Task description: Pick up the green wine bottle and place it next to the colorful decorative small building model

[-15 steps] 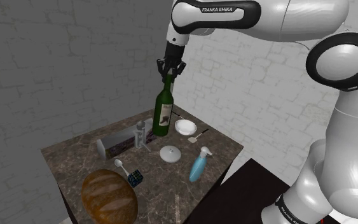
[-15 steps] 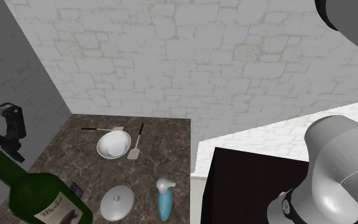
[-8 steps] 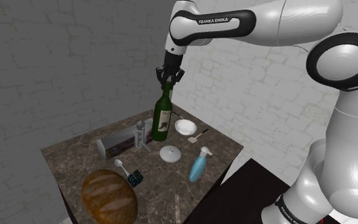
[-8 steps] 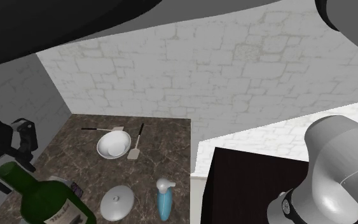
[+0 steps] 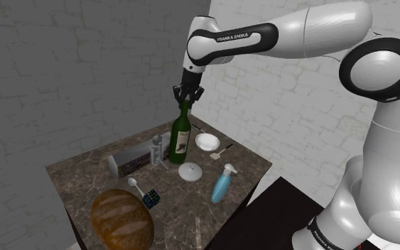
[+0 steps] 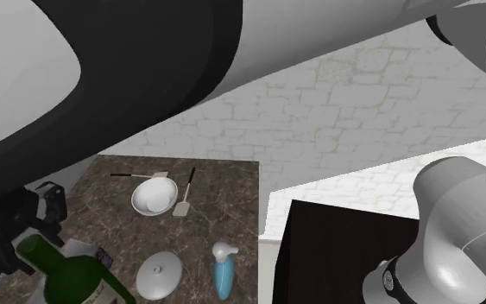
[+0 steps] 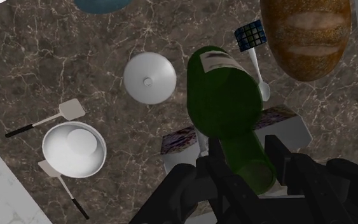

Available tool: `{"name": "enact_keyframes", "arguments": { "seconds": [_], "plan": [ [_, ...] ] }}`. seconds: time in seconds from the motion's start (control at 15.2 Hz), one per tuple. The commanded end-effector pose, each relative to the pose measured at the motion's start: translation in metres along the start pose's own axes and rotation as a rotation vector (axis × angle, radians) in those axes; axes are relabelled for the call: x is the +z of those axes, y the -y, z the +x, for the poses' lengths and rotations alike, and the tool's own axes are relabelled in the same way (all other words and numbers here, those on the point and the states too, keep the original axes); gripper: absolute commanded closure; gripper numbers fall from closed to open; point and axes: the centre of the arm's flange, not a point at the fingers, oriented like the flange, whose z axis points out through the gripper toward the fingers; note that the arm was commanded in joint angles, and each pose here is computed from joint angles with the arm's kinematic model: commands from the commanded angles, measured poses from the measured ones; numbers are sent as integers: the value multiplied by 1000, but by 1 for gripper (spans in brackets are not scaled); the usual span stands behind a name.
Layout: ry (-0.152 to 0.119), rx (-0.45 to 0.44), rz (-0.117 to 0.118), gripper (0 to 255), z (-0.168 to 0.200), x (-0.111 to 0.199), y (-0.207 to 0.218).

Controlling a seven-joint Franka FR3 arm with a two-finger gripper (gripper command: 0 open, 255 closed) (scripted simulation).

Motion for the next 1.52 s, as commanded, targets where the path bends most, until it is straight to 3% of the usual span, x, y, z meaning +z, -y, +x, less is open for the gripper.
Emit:
{"name": "enact_keyframes", "arguments": {
  "seconds": [0.0, 1.45],
  "plan": [
    [-1, 0, 0, 255, -1, 11, -1],
    [-1, 0, 0, 255, -7, 127, -5]
  ]
}}
